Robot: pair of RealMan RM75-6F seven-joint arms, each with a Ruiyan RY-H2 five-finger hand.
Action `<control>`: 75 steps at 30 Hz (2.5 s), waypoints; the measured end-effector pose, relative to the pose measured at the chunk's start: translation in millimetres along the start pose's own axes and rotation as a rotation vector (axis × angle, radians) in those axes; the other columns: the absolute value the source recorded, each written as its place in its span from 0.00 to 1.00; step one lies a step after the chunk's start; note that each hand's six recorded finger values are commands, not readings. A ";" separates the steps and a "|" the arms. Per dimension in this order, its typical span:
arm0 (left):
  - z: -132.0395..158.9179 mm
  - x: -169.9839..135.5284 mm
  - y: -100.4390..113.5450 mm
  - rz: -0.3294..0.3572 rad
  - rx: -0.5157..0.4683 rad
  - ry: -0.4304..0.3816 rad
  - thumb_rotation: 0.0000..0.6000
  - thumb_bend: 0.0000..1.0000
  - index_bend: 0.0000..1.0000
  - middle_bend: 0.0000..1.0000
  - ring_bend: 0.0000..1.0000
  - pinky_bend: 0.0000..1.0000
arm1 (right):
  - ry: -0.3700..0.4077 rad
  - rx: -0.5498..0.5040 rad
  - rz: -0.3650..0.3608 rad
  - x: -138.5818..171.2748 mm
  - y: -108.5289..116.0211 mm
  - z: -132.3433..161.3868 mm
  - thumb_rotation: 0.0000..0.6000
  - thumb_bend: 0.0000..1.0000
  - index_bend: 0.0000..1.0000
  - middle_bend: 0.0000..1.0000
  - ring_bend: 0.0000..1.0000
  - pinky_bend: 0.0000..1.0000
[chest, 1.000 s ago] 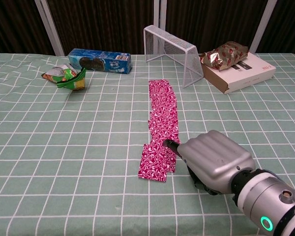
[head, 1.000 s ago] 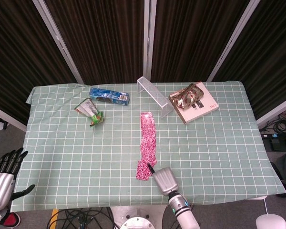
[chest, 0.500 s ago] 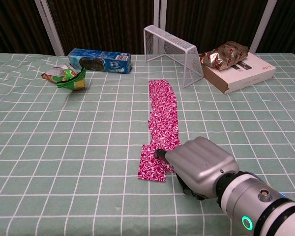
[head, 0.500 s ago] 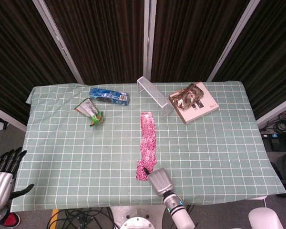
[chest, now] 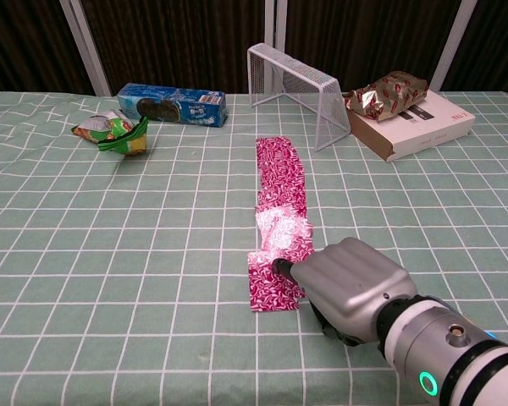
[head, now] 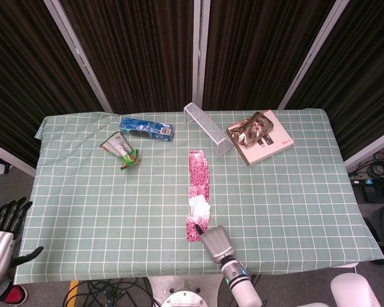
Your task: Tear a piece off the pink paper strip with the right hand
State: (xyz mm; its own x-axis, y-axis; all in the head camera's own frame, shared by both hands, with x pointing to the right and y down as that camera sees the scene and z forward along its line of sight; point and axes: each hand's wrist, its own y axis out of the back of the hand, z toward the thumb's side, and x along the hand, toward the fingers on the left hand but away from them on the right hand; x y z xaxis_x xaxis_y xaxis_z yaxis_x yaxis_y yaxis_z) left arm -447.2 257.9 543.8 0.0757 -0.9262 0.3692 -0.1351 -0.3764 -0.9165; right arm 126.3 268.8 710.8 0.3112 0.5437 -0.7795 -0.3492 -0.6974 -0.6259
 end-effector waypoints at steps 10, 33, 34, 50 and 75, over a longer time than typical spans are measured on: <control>2.8 0.3 -1.7 -0.005 0.005 -0.005 1.00 0.02 0.06 0.01 0.00 0.08 | -0.061 -0.020 0.008 6.7 -6.3 -31.4 1.00 1.00 0.13 0.91 0.81 0.69; 15.3 2.9 -9.2 -0.030 0.024 -0.022 1.00 0.02 0.06 0.01 0.00 0.08 | -0.231 -0.048 0.024 28.5 -22.8 -125.8 1.00 1.00 0.13 0.91 0.81 0.69; 15.5 3.0 -9.6 -0.031 0.025 -0.022 1.00 0.02 0.06 0.01 0.00 0.08 | -0.240 -0.047 0.021 29.3 -22.0 -130.4 1.00 1.00 0.13 0.91 0.81 0.69; 15.4 3.0 -10.2 -0.035 0.028 -0.021 1.00 0.02 0.06 0.01 0.00 0.08 | -0.217 -0.086 0.002 34.5 -19.6 -133.6 1.00 1.00 0.14 0.91 0.81 0.69; 11.1 2.1 -9.0 -0.035 0.022 -0.012 1.00 0.02 0.06 0.01 0.00 0.08 | -0.237 -0.097 0.063 26.7 -31.7 -136.6 1.00 1.00 0.14 0.91 0.81 0.69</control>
State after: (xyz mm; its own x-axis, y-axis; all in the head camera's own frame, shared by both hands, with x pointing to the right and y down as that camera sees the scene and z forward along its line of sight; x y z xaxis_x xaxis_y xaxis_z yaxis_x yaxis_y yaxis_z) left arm -434.9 259.5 551.1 0.0922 -0.9121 0.3995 -0.1108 -0.4081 -0.9062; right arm 266.4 241.6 713.6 0.0716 0.5843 -0.8083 -0.2713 -0.7685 -0.5795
